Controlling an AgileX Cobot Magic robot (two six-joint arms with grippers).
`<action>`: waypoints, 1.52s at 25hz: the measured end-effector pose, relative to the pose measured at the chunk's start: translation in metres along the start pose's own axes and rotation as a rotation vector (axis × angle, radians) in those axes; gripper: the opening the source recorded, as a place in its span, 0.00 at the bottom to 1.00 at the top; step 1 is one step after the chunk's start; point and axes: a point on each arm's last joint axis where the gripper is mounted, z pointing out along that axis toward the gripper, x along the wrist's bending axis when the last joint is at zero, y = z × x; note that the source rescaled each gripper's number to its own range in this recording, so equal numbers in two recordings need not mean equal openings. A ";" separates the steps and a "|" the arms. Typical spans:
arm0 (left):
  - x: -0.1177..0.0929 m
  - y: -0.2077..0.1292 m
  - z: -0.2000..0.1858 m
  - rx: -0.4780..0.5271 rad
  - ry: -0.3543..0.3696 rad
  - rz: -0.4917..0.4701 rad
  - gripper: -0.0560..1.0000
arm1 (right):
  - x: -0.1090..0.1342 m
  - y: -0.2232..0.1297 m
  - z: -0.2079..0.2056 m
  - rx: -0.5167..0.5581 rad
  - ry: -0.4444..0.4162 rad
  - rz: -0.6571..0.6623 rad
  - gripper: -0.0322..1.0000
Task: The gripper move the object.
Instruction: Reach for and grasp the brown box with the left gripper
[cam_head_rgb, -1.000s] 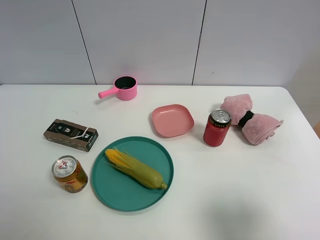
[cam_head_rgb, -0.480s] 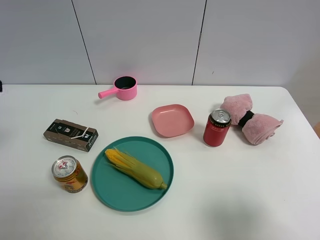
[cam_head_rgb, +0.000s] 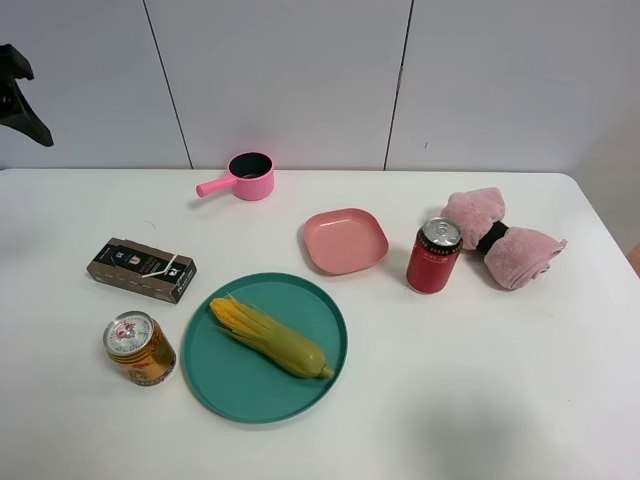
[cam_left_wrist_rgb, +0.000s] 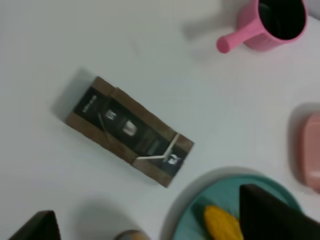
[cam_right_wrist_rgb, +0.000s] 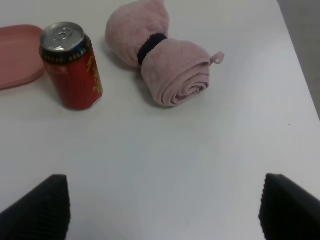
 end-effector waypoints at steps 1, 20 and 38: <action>0.000 0.000 0.000 0.001 -0.005 -0.011 0.34 | 0.000 0.000 0.000 0.000 0.000 0.000 1.00; -0.009 0.015 0.019 -0.054 -0.088 -0.527 0.34 | 0.000 0.000 0.000 0.000 0.000 0.000 1.00; -0.035 0.018 0.161 0.148 0.215 -0.644 0.34 | 0.000 0.000 0.000 0.000 0.000 0.000 1.00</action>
